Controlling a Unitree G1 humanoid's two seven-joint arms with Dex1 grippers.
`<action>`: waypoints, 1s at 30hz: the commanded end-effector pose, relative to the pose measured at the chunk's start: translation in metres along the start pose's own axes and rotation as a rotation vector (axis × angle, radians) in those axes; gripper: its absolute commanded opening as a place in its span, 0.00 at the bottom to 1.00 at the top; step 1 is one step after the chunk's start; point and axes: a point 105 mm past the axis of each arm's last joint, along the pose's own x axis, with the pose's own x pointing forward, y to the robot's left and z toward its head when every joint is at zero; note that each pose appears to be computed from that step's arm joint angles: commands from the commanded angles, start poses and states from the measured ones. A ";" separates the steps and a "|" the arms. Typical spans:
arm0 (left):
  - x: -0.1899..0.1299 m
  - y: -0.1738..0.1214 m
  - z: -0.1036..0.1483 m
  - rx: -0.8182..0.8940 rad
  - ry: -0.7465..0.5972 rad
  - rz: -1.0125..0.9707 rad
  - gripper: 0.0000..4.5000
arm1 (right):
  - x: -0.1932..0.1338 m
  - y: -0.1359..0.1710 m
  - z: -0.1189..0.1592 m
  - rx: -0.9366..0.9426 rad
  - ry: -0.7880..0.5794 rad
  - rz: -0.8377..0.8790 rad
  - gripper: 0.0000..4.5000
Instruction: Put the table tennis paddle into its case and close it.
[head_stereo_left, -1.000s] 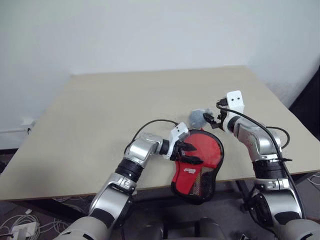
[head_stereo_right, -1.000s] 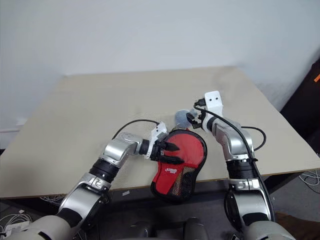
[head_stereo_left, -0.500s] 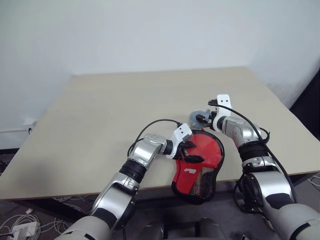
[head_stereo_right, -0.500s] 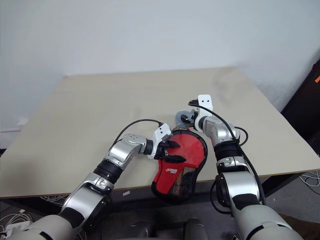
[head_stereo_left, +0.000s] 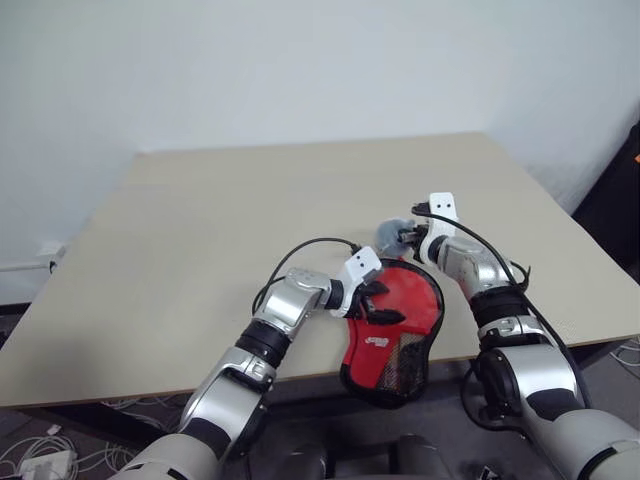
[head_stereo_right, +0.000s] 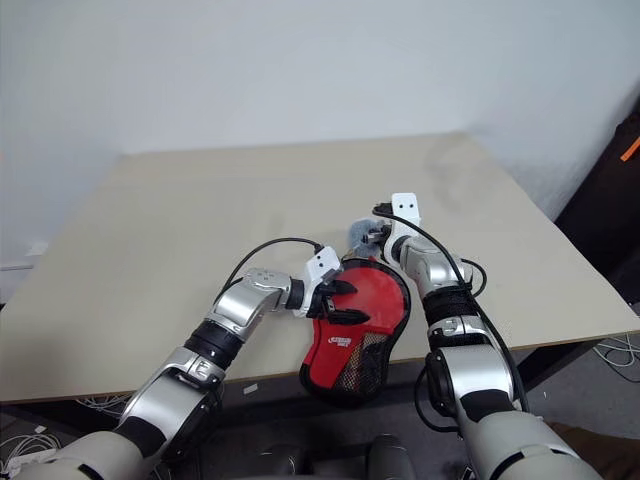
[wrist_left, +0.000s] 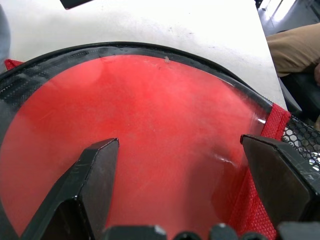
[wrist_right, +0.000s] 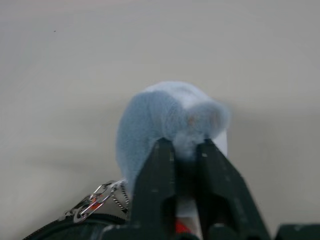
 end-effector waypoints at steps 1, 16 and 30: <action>0.004 -0.001 -0.015 -0.021 0.068 0.012 0.92 | -0.013 -0.004 0.030 -0.002 -0.098 0.004 0.01; 0.013 -0.008 -0.022 -0.049 0.100 -0.005 0.92 | -0.079 -0.049 0.042 -0.160 -0.155 -0.259 0.01; 0.021 -0.012 -0.016 -0.055 0.089 -0.033 0.92 | -0.114 -0.091 0.012 -0.093 -0.109 -0.474 0.01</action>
